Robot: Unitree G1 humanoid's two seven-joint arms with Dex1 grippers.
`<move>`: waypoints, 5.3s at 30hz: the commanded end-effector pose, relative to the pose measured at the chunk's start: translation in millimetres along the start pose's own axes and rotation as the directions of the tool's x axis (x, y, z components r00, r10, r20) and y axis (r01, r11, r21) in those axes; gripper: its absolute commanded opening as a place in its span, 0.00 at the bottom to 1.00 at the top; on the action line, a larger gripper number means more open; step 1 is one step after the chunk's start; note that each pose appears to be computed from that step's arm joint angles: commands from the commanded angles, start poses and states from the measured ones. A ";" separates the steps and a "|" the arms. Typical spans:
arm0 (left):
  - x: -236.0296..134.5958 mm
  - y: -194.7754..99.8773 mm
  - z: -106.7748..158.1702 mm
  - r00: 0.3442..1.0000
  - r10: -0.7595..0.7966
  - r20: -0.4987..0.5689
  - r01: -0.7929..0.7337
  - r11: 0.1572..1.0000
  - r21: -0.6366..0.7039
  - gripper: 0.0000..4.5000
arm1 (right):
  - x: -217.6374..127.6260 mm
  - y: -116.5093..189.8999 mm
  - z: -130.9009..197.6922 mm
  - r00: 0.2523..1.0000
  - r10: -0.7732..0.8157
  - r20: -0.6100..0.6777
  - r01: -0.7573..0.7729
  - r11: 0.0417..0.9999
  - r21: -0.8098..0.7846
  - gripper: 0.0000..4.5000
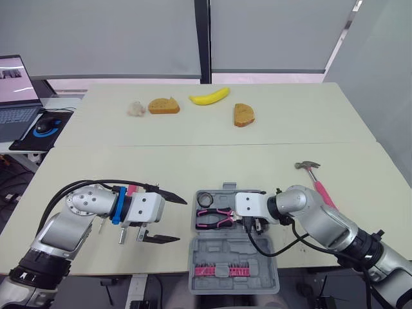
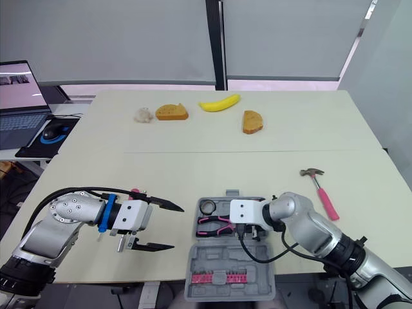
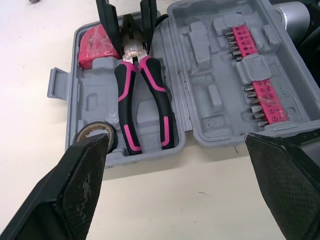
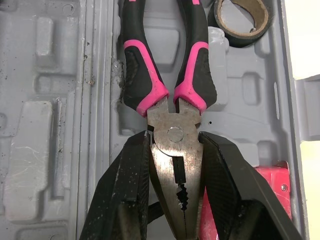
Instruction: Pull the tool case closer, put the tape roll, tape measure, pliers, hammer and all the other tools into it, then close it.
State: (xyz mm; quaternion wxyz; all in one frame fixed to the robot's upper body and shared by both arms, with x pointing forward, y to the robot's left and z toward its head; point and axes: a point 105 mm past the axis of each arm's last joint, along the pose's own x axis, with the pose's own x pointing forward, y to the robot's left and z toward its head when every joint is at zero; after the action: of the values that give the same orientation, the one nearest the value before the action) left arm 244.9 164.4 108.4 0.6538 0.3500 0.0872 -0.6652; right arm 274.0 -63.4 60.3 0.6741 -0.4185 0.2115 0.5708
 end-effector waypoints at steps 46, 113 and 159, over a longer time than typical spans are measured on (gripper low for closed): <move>-3.8 6.0 -2.8 0.998 0.061 -0.029 -0.060 0.998 0.014 1.00 | 45.1 -9.0 25.0 0.987 -0.026 0.158 0.018 0.999 0.049 0.00; 79.0 -20.7 -42.7 0.997 0.076 -0.013 -0.076 0.997 -0.029 0.01 | -27.6 40.7 -69.2 0.986 -0.066 0.153 0.042 0.987 0.156 0.00; 92.5 52.2 -52.9 0.966 0.235 -0.104 -0.237 0.971 -0.011 0.01 | -13.3 -24.8 -60.2 0.961 -0.227 0.161 0.190 0.958 0.213 0.00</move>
State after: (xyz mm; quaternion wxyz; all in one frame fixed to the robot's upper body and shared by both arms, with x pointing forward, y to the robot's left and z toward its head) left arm 317.7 127.2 26.4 0.7270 0.3816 0.1127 -0.5596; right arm 306.1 -145.9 29.8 0.7938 -0.3135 0.2106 0.4767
